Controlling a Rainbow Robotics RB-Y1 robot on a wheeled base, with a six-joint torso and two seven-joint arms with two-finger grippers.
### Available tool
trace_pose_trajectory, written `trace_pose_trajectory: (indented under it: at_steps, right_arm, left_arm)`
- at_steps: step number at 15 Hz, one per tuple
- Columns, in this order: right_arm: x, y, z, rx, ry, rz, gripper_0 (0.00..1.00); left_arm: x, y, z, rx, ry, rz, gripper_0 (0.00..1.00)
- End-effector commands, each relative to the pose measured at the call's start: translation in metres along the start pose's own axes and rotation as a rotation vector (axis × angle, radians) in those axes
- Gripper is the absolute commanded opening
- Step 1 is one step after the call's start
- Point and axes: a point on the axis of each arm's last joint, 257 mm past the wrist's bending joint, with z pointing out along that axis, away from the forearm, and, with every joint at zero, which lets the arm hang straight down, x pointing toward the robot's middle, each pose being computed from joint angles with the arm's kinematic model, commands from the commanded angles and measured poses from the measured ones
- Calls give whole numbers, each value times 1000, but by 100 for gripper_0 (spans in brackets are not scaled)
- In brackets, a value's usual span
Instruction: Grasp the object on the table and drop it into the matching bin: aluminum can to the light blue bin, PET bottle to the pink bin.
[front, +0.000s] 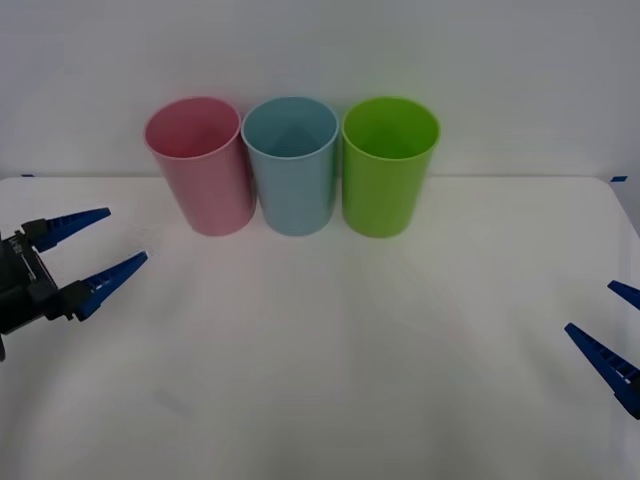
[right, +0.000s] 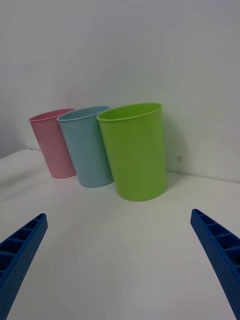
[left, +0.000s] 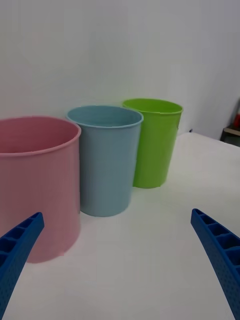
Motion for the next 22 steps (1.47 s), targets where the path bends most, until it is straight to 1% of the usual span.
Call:
trace_pose_trajectory:
  at_steps: [1,3,5,7,9,11,13,16,18,20,22]
  right_arm:
    - [0,0,0,0,0,0,100]
    - [0,0,0,0,0,0,100]
    - [0,0,0,0,0,0,100]
    - [0,0,0,0,0,0,100]
    - [0,0,0,0,0,0,100]
    - [0,0,0,0,0,0,100]
    - [0,0,0,0,0,0,100]
    - [0,0,0,0,0,0,100]
    - [0,0,0,0,0,0,100]
    - [0,0,0,0,0,0,100]
    - [0,0,0,0,0,0,100]
  left_arm:
    - [11,-2,-16,4,40,50,100]
    - [17,-6,-31,12,59,68,100]
    - [27,-7,-48,9,97,124,100]
    - [33,-8,-62,14,130,140,100]
    - [34,-9,-74,9,133,132,100]
    - [36,-15,-80,12,124,113,100]
    - [32,-23,-80,23,89,80,100]
    - [28,-29,-83,30,60,52,100]
    - [28,-29,-89,24,61,48,100]
    - [31,-33,-92,32,63,39,100]
    - [34,-36,-94,32,68,22,100]
